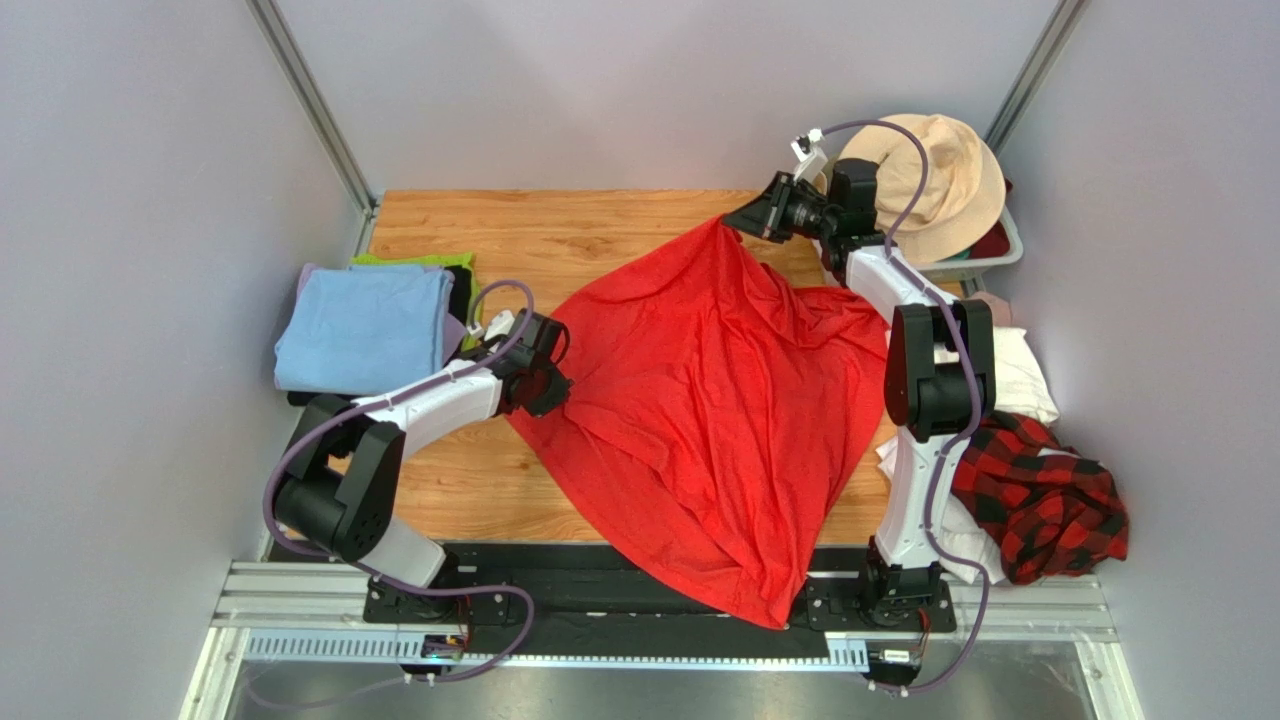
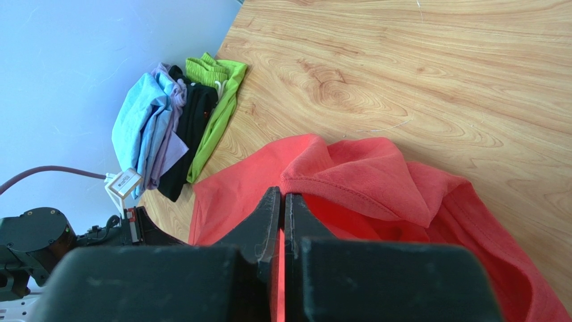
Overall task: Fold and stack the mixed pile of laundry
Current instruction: Flatten out the tank top at the center of the board.
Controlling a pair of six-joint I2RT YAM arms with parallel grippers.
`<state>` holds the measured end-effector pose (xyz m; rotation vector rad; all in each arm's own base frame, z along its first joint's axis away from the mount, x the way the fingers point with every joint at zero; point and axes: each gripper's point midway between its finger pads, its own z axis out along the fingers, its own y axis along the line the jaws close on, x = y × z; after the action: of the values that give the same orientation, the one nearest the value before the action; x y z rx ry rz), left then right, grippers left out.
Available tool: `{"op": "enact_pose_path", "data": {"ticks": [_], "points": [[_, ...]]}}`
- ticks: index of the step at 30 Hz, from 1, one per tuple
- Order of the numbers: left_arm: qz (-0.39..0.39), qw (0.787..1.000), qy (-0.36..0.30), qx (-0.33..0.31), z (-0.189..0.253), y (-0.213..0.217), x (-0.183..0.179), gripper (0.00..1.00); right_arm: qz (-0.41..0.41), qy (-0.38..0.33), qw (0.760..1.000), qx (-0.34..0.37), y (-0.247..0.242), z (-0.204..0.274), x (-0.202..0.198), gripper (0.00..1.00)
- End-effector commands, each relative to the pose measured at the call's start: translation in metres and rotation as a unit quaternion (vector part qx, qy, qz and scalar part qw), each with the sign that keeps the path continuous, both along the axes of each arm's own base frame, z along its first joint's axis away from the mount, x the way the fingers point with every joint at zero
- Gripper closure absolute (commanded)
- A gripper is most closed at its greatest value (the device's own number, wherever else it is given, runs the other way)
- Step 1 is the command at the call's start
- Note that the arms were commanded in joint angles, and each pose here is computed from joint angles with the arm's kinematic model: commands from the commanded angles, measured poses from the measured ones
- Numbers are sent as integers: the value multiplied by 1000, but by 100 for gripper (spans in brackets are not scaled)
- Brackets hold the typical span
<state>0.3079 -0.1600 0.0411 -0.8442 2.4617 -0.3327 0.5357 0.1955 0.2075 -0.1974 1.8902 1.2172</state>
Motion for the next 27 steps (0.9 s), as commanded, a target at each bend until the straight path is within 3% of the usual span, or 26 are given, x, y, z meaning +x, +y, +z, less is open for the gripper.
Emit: {"op": "enact_pose_path", "data": {"ticks": [1,7,12,16,22,27], "points": [[-4,1000,-19,7,15,2,6,100,10,-53,999,10,1,40,-5,100],[-6,999,-35,27,29,9,9,100,10,-54,998,10,0,42,-5,100],[-38,994,-67,73,73,20,19,100,-15,-36,999,5,-11,53,3,100],[-74,988,-95,96,114,27,32,100,-50,-21,999,2,-35,89,19,100],[-109,967,-169,154,219,59,51,100,-111,-31,992,49,-85,161,22,100],[-131,935,-282,168,335,80,60,100,-131,-84,986,65,-110,249,-1,100]]}}
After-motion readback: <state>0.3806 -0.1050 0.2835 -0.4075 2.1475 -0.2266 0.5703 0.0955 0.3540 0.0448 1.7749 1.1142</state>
